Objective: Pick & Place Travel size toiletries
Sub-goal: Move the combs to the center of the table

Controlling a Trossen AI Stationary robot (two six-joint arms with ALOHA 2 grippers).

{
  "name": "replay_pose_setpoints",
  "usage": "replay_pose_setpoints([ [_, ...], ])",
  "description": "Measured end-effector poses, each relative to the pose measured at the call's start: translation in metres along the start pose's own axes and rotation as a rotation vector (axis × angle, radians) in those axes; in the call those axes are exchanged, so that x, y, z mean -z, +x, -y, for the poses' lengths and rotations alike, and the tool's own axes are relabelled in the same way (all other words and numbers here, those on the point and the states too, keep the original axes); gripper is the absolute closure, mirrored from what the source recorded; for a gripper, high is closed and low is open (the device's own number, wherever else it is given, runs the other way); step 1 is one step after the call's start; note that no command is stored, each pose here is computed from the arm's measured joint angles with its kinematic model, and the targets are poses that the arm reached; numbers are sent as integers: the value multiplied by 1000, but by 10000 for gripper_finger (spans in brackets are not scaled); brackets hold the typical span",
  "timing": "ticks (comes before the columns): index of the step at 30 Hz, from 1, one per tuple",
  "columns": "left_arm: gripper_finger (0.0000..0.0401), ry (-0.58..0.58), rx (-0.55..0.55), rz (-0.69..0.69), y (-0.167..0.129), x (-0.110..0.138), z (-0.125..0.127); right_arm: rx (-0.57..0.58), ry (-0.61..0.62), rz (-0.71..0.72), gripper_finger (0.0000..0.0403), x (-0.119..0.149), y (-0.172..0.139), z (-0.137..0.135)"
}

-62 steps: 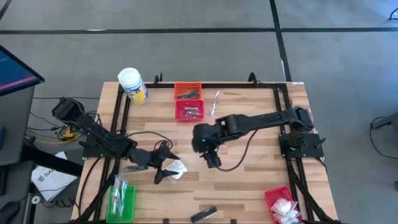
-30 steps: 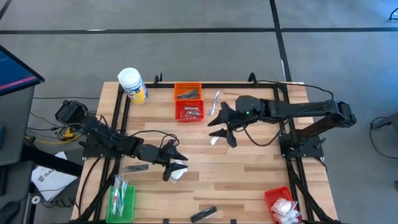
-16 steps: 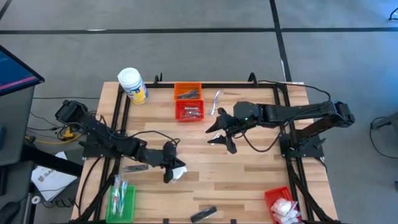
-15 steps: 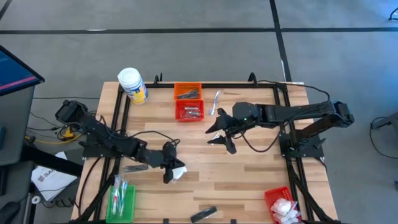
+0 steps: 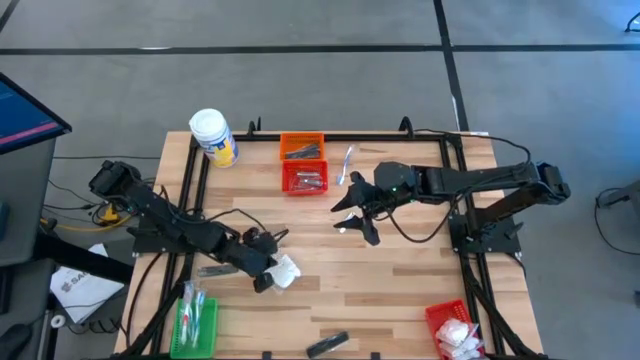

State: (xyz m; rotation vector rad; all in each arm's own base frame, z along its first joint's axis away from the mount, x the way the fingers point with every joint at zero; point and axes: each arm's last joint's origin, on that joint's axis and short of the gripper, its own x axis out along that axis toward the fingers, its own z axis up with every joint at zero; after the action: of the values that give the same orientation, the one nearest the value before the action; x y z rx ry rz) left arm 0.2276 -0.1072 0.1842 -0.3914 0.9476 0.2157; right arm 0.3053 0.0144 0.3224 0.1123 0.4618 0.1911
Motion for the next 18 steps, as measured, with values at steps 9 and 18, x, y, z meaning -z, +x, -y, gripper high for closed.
replay_pose_setpoints([
  [9, 401, -154, -108, -308, -6, 25, -13, -1, 0, -1, 207, 0, 0, 0],
  [18, 401, -256, -263, -446, -17, 48, -17, -1, -1, -1, 206, 0, 0, 0],
])
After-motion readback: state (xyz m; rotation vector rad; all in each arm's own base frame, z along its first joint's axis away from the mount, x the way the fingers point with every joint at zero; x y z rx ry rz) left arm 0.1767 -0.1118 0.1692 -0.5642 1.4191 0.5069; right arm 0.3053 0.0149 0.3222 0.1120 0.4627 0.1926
